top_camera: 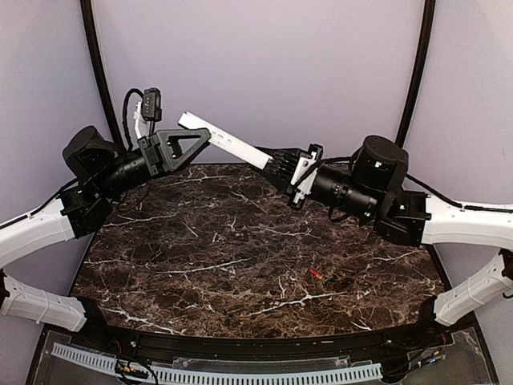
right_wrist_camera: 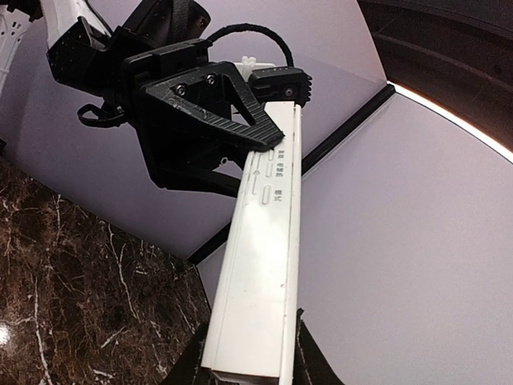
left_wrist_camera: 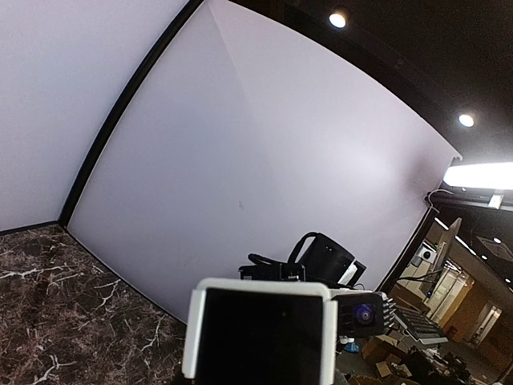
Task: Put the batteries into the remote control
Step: Remove the battery cover from the remote control.
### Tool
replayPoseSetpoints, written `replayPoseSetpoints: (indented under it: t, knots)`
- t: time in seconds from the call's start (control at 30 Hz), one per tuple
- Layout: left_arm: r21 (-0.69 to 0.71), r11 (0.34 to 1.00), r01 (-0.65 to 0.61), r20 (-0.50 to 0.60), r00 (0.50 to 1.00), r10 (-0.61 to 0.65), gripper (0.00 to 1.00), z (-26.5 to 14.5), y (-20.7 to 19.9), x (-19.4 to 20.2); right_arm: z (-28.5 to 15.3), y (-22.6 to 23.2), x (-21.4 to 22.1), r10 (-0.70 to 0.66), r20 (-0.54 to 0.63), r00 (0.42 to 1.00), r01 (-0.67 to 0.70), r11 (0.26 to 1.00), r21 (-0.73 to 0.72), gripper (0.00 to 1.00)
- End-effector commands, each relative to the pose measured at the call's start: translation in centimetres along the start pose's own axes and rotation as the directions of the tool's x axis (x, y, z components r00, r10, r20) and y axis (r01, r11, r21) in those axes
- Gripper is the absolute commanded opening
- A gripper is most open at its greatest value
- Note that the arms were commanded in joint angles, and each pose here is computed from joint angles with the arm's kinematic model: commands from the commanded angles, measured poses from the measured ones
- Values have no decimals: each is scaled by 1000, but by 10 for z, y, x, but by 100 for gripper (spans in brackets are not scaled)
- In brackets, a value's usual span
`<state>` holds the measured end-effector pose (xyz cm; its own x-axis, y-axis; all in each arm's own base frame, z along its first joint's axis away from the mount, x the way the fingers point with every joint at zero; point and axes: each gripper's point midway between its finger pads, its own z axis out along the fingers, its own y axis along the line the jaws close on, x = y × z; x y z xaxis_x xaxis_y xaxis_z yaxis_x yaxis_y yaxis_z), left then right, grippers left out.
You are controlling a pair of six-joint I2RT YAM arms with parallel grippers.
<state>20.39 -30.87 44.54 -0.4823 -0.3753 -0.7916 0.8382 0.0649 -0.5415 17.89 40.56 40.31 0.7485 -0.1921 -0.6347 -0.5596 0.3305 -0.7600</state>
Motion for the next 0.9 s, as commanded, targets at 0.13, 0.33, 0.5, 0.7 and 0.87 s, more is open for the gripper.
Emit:
replayPoseSetpoints:
  t: [0.13,0.33,0.5,0.7,0.87]
  knots:
    - [31,997,-66,45,997,65,0,-3,-17,-18,-3,2,-5,46,2,999,-46,999,-18,13]
    - [24,997,-69,51,996,67,0,-3,-16,-19,-6,2,-3,54,-11,998,-54,999,-8,57]
    - [25,997,-67,53,996,66,0,-4,-16,-18,-12,-9,-5,49,-19,999,-49,998,36,73]
    - [25,997,-79,56,995,77,0,-5,-17,-19,-30,-22,5,34,-92,995,-24,995,100,71]
    - [25,997,-73,52,996,72,0,-4,-16,-17,-35,-23,-1,31,-86,996,-24,996,84,52]
